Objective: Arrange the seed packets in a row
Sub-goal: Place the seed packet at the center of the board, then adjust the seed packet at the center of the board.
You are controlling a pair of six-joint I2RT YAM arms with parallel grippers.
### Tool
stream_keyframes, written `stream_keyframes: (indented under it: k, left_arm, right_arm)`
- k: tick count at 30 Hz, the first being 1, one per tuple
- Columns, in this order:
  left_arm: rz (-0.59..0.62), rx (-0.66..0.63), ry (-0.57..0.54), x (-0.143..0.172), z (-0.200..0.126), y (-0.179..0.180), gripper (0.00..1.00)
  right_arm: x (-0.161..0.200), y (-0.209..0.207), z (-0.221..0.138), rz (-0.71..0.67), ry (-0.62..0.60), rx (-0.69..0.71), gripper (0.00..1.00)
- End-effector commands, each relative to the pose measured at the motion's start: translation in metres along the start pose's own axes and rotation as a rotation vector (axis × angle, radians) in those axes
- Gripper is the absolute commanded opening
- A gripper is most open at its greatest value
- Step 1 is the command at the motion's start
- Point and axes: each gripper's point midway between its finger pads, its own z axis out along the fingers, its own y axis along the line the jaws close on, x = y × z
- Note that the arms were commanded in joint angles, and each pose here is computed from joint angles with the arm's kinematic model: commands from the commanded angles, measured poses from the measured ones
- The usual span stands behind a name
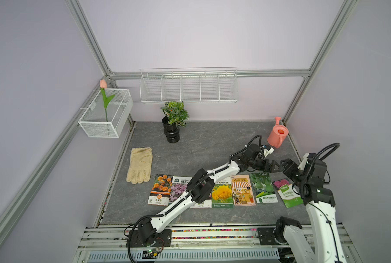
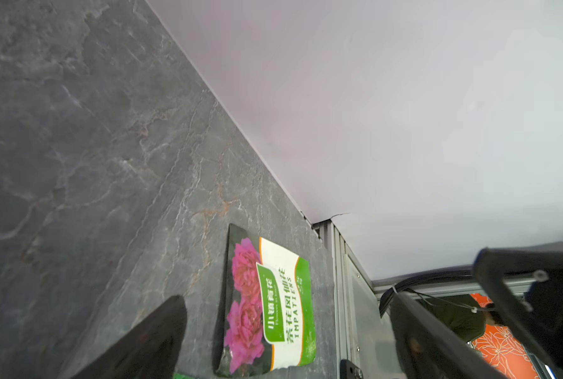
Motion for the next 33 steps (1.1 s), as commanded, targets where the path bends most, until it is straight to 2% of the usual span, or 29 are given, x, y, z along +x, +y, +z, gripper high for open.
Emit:
stream_keyframes:
  k: [1, 5, 9, 14, 17, 24, 33]
  left_arm:
    - [0.117, -0.076, -0.015, -0.011, -0.006, -0.027, 0.99]
    - [0.175, -0.175, -0.049, -0.032, -0.040, -0.030, 0.99]
    - [0.163, -0.289, -0.108, -0.055, -0.093, -0.018, 0.99]
    - [0.090, -0.425, -0.181, -0.060, -0.168, 0.007, 0.99]
    - [0.055, -0.458, -0.236, -0.053, -0.203, 0.011, 0.99]
    - [0.043, -0.472, -0.252, -0.026, -0.227, 0.001, 0.99]
    - [0.042, -0.519, -0.256, -0.022, -0.257, -0.007, 0.99]
  right_arm:
    - [0.002, -0.008, 0.000, -0.020, -0.006, 0.031, 0.89]
    - [0.017, -0.026, 0.010, -0.006, 0.061, 0.118, 0.89]
    - [0.041, -0.038, 0.028, 0.081, 0.169, 0.129, 0.89]
    - [0.077, -0.050, 0.045, 0.197, 0.280, 0.128, 0.89]
    - [0.093, -0.058, 0.052, 0.235, 0.317, 0.138, 0.89]
    - [0.110, -0.073, 0.069, 0.267, 0.359, 0.189, 0.89]
    - [0.105, -0.080, 0.093, 0.297, 0.336, 0.207, 0.89]
